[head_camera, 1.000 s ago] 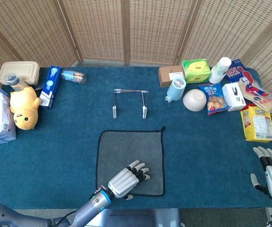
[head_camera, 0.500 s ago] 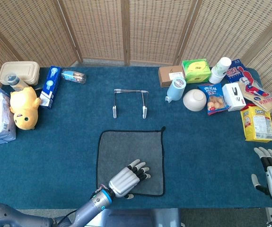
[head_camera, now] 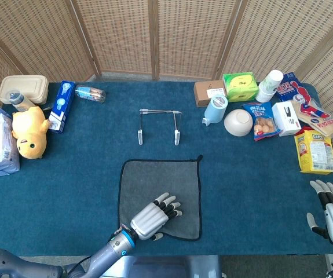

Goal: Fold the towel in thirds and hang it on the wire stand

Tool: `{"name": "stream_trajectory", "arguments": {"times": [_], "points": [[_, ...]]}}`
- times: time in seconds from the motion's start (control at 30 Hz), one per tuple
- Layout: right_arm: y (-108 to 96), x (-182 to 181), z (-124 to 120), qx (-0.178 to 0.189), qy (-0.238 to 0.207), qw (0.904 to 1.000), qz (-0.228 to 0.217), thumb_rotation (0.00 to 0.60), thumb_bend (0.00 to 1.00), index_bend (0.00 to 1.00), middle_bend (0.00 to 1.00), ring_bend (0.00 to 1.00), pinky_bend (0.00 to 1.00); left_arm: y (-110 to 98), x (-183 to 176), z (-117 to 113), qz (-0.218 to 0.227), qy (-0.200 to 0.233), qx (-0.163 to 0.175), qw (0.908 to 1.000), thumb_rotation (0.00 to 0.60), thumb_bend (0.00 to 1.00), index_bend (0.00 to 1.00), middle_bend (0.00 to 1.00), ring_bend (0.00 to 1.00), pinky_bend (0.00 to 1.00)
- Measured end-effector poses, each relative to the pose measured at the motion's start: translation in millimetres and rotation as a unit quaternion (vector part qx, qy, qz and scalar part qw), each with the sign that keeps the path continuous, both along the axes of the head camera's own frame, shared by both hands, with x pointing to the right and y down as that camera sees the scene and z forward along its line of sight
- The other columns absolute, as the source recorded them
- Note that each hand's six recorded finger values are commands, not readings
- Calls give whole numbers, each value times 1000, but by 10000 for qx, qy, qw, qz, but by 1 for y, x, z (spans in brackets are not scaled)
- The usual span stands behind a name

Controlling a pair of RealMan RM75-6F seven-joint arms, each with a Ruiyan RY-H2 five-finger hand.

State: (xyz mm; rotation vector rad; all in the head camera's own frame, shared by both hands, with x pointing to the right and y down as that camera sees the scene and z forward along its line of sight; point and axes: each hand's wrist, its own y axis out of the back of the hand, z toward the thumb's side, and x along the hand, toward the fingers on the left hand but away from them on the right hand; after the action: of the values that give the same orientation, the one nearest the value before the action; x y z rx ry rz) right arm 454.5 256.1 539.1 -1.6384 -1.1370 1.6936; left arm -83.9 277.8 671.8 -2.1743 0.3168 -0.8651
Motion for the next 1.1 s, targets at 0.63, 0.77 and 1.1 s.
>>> {"name": "stream_trajectory", "arguments": {"times": [0.63,0.77,1.1], "points": [[3,1,-1,-19,-39,10000,60,600,417,87,89,0,60,-2,-2,-4,-152,206,57,9997,600,401,407,244,139,101],[3,1,-1,-16,-41,10000,70,600,417,87,89,0,62,-2,-4,-5,-176,204,57,9996,600,402,411,248,148,109],[4,3,-1,-40,-71,9999,115,600,416,85,88,0,63,2,-9,-1,-123,26,-31,9999,600,398,347,210,123,99]]}}
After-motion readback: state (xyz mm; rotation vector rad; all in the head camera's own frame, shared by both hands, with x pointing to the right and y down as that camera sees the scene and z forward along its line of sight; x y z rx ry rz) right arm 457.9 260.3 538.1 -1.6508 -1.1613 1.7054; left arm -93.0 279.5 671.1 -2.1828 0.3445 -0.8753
